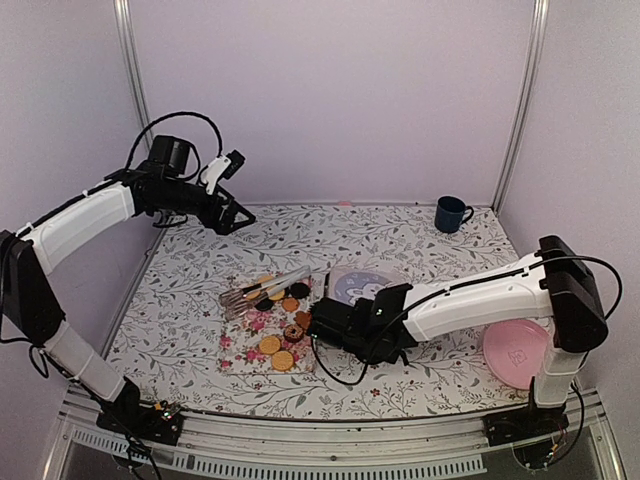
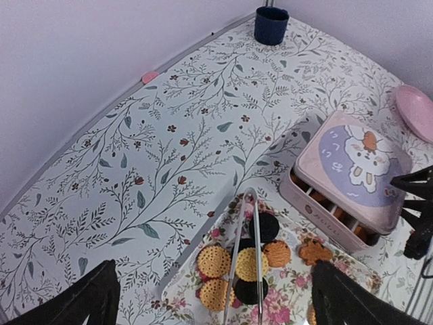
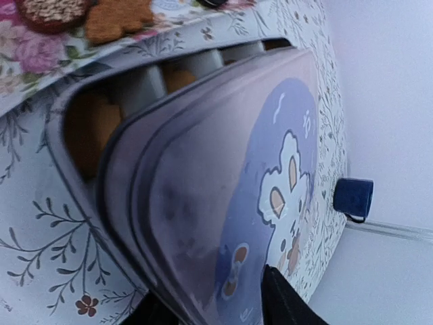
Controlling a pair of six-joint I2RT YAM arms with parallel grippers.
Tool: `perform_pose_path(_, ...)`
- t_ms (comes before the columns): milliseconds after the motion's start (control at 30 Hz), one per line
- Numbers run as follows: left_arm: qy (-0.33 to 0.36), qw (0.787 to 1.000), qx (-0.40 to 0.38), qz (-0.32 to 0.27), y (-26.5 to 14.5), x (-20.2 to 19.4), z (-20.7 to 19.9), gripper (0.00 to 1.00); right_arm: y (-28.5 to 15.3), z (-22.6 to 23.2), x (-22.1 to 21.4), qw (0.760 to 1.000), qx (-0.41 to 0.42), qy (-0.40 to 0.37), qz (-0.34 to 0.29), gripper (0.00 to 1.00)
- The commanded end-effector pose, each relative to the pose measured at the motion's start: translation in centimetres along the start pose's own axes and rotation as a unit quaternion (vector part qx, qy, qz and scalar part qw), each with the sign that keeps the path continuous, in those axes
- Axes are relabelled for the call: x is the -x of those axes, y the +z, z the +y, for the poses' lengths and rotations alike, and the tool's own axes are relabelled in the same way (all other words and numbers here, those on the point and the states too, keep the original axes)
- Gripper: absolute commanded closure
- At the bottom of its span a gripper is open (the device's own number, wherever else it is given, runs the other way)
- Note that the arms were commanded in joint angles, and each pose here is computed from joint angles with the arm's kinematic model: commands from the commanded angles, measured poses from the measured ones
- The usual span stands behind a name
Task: Pack the cookies
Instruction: Place the box lid on the packing box.
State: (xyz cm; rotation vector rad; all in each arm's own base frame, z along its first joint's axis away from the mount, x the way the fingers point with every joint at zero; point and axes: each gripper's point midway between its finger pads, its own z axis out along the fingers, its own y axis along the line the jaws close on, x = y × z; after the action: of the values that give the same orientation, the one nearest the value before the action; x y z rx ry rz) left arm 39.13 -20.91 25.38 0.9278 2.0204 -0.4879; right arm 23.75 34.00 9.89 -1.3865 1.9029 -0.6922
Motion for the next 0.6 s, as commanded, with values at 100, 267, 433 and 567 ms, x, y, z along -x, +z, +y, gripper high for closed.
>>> perform_pose_path(100,0.011,0.999,-0.035,0.034,3.6,-2.2,-2.3,0.01,-0.3,7.0,0.9,0.992,0.126,0.019,-0.007,0.48)
perform_pose_path(267,0.01,0.997,-0.056,0.057,5.6,-3.3,-3.7,0.01,-0.8,7.9,1.4,0.986,0.162,0.025,-0.013,0.32)
perform_pose_path(433,0.01,0.995,-0.076,0.064,7.1,-3.8,-4.9,0.01,-2.9,7.1,1.7,0.98,0.192,0.03,-0.034,0.23)
perform_pose_path(567,0.005,0.993,-0.091,0.069,8.3,-4.2,-5.5,0.01,-5.2,5.9,2.9,0.972,0.222,0.041,-0.062,0.2)
